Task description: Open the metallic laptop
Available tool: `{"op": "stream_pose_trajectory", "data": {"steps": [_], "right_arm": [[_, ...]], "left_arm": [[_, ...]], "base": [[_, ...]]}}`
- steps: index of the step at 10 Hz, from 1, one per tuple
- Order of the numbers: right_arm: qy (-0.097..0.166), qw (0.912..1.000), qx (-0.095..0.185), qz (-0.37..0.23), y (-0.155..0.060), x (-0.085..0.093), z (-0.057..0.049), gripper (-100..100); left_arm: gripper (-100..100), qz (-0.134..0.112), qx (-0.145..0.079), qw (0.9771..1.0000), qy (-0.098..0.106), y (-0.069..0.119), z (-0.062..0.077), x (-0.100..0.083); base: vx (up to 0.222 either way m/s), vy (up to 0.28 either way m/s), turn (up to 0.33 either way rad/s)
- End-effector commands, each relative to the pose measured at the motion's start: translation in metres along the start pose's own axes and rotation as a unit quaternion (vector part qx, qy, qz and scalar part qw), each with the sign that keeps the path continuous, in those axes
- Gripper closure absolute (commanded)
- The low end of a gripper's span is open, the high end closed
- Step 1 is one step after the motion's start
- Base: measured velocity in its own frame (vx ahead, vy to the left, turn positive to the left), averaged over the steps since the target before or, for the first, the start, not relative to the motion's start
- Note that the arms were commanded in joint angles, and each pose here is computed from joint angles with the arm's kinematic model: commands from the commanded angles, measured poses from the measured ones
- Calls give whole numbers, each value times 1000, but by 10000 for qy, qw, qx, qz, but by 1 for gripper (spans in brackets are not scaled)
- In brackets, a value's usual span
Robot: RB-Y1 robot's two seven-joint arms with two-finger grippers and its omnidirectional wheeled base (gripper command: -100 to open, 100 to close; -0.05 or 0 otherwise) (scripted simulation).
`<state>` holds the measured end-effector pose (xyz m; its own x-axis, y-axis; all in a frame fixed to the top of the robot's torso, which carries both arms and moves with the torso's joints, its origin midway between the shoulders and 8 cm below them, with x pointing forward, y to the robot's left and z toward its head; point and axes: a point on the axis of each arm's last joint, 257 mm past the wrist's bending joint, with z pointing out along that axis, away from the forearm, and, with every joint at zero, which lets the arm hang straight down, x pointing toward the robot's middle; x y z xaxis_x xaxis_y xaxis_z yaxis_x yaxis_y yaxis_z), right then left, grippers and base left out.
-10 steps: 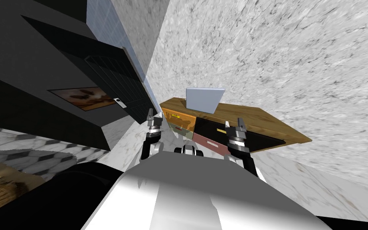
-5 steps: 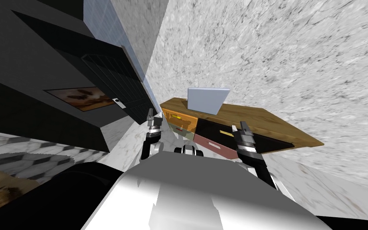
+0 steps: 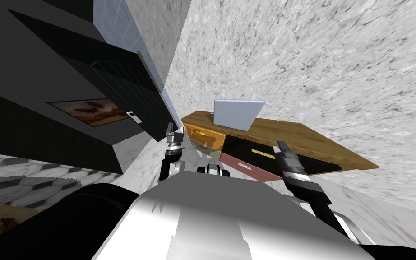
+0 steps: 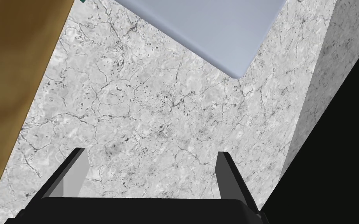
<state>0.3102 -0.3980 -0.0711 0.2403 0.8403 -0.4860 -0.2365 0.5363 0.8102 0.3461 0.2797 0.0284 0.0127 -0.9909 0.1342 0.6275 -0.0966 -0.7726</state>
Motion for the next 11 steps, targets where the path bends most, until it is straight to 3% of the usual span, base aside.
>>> {"op": "stream_pose_trajectory", "data": {"steps": [1, 2, 4, 5, 6, 7, 8, 9, 11], "right_arm": [[113, 9971, 225, -718, -9, -21, -11, -100], [92, 9968, 225, -756, -9, -24, -11, -100], [314, 9857, 485, -1583, -17, -44, -23, -100], [277, 9845, 492, -1662, -16, -51, -23, -100], [413, 9755, 617, -2069, -20, -60, -29, -100], [385, 9745, 616, -2121, -19, -64, -29, -100], [527, 9631, 734, -2537, -21, -74, -34, -100], [504, 9620, 733, -2582, -20, -78, -34, -100], [821, 9326, 946, -3384, -25, -95, -43, -100]], "left_arm": [[0, 0, 0, 10000, 0, 0, 0, 0], [0, 0, 0, 10000, 0, 0, 0, 0], [0, 0, 0, 10000, 0, 0, 0, 0], [0, 0, 0, 10000, 0, 0, 0, 0], [0, 0, 0, 10000, 0, 0, 0, 0], [0, 0, 0, 10000, 0, 0, 0, 0], [0, 0, 0, 10000, 0, 0, 0, 0], [0, 0, 0, 10000, 0, 0, 0, 0], [0, 0, 0, 10000, 0, 0, 0, 0]], "base": [[41, 50, -4], [34, 37, -5], [48, 53, -8], [49, 60, -8], [44, 59, -3], [37, 39, -7], [41, 43, -4], [38, 41, -7], [53, 66, -9]]}}
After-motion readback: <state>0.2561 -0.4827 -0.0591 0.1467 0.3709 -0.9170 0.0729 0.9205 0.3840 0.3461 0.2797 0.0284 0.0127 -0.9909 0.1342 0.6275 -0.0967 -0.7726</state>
